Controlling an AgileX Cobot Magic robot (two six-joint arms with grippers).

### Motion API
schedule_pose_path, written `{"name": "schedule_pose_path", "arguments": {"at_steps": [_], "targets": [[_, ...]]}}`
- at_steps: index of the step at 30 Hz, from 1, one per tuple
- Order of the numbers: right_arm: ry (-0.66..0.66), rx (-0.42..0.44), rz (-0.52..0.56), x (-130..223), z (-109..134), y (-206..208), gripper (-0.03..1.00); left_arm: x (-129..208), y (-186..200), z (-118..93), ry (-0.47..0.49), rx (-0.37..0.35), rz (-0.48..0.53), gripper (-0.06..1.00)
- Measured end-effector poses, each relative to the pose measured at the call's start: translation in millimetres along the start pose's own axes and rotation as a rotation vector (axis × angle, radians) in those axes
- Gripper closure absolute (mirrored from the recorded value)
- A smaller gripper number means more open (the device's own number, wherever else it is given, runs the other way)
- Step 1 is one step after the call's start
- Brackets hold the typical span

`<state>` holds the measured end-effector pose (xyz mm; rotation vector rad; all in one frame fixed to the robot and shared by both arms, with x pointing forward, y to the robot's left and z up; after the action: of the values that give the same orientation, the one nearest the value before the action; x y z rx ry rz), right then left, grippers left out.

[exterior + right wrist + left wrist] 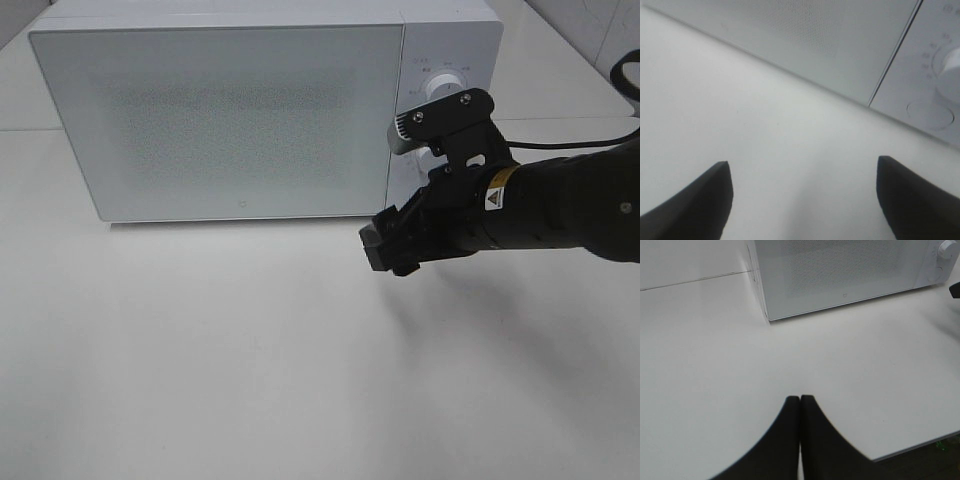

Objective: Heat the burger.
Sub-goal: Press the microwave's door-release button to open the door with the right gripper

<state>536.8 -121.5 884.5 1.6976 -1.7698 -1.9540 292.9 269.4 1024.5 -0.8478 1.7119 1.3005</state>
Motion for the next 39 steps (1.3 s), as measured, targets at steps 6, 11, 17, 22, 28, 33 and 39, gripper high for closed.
{"name": "schedule_pose_path", "arguments": {"at_steps": [6,11,17,22,28,33,39], "targets": [[0.001,-0.058,0.205,12.3,2.4,11.9,0.21,0.0,0.0,0.0,0.0,0.0,0.0,0.94],[-0.001,-0.131,0.462,23.0,4.0,32.3,0.21,0.0,0.0,0.0,0.0,0.0,0.0,0.94],[0.0,-0.155,0.556,19.5,1.7,44.8,0.21,0.0,0.0,0.0,0.0,0.0,0.0,0.94],[-0.066,-0.112,0.575,13.1,-8.1,48.8,0.21,0.0,0.0,0.0,0.0,0.0,0.0,0.94],[-0.266,0.002,0.627,32.0,-48.5,54.5,0.21,0.0,0.0,0.0,0.0,0.0,0.0,0.94],[-0.402,0.073,0.658,50.0,-83.2,74.5,0.21,0.0,0.0,0.0,0.0,0.0,0.0,0.94],[-0.473,0.151,0.574,42.2,-103.5,113.1,0.24,0.0,0.0,0.0,0.0,0.0,0.0,0.94]]}}
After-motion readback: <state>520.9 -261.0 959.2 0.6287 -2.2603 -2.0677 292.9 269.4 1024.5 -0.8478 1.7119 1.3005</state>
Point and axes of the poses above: a point on each arm's last joint axis where the gripper is mounted, y pointing back along that axis away from the gripper, z along the wrist's bending axis when the last joint is at zero, x = y × z, the point moved 7 cm from there along -y, pointing out along that axis toward the gripper, and after that the axes turned 12 degrees about y, right-handed, at the moved point
